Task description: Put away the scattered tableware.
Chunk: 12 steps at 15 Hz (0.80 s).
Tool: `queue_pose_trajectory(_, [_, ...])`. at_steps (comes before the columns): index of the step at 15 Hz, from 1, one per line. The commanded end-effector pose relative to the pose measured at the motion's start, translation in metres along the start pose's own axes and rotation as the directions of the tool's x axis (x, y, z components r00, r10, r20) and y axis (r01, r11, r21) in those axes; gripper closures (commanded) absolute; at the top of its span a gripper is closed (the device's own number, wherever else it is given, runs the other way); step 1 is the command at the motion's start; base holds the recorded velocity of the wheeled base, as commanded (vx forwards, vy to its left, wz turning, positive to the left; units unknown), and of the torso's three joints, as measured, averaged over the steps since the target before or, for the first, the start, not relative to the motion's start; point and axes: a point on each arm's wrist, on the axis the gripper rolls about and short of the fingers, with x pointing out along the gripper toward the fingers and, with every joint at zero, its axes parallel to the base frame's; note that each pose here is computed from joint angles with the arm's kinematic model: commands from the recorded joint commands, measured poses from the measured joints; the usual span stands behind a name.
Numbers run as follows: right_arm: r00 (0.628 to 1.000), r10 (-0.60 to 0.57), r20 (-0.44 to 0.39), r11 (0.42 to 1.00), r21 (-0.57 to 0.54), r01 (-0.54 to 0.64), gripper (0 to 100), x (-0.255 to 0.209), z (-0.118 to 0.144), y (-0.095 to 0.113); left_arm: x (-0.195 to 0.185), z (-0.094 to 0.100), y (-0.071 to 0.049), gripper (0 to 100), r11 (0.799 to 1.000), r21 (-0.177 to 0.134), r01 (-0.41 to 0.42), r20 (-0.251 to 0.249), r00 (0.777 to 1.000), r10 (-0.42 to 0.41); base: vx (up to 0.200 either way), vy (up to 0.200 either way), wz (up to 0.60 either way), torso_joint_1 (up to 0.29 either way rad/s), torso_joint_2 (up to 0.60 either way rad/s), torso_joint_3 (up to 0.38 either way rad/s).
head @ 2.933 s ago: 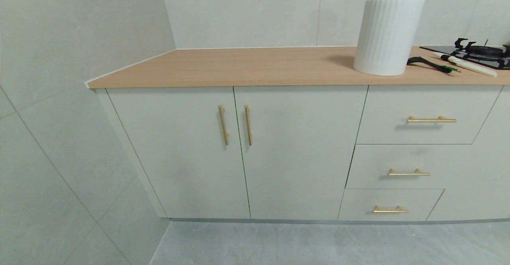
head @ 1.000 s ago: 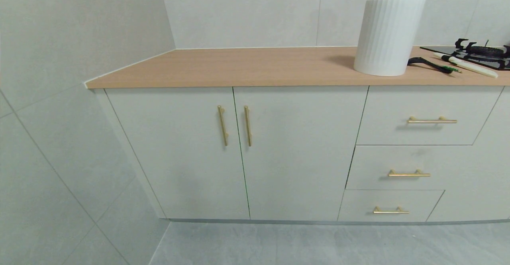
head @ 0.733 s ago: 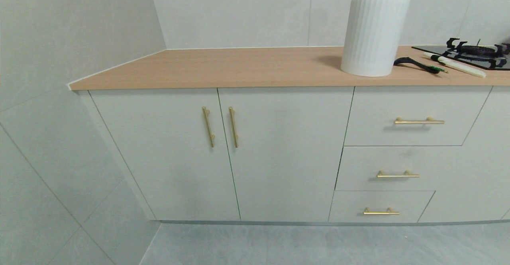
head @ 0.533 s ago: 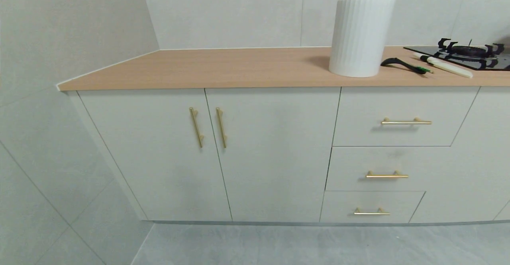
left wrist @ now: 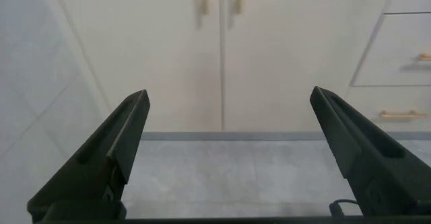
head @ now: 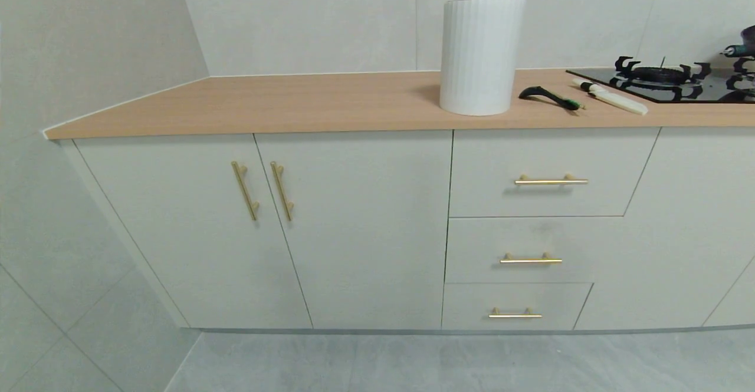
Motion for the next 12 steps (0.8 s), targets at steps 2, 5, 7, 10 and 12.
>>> queue_pose_trajectory(2, [1.0, 0.0, -0.001, 1.0, 0.0, 0.0, 0, 0.0001, 0.0001, 0.0, 0.0001, -0.0001, 0.0, 0, 1.0, 0.0, 0.0, -0.001, 1.0, 0.0, 0.0, 0.0, 0.0, 0.0, 0.0, 0.0])
queue_pose_trajectory(5, [1.0, 0.0, -0.001, 1.0, 0.002, 0.0, 0, 0.0001, 0.0001, 0.0, 0.0001, -0.0001, 0.0, 0, 1.0, 0.0, 0.0, -0.001, 1.0, 0.0, 0.0, 0.0, 0.0, 0.0, 0.0, 0.0])
queue_pose_trajectory(7, [1.0, 0.0, -0.001, 1.0, 0.002, 0.0, 0, 0.0001, 0.0001, 0.0, 0.0001, -0.0001, 0.0, 0, 1.0, 0.0, 0.0, -0.001, 1.0, 0.0, 0.2, 0.0, 0.0, 0.002, 0.0, 0.002])
queue_pose_trajectory(10, [1.0, 0.0, -0.001, 1.0, 0.002, 0.0, 0, 0.0001, 0.0001, 0.0, 0.0001, -0.0001, 0.0, 0, 1.0, 0.0, 0.0, -0.001, 1.0, 0.0, 0.2, 0.0, 0.0, 0.003, 0.0, 0.001])
queue_pose_trajectory(12, [1.0, 0.0, -0.001, 1.0, 0.002, 0.0, 0, 0.0001, 0.0001, 0.0, 0.0001, -0.0001, 0.0, 0, 1.0, 0.0, 0.0, -0.001, 1.0, 0.0, 0.1, 0.0, 0.0, 0.001, 0.0, 0.001])
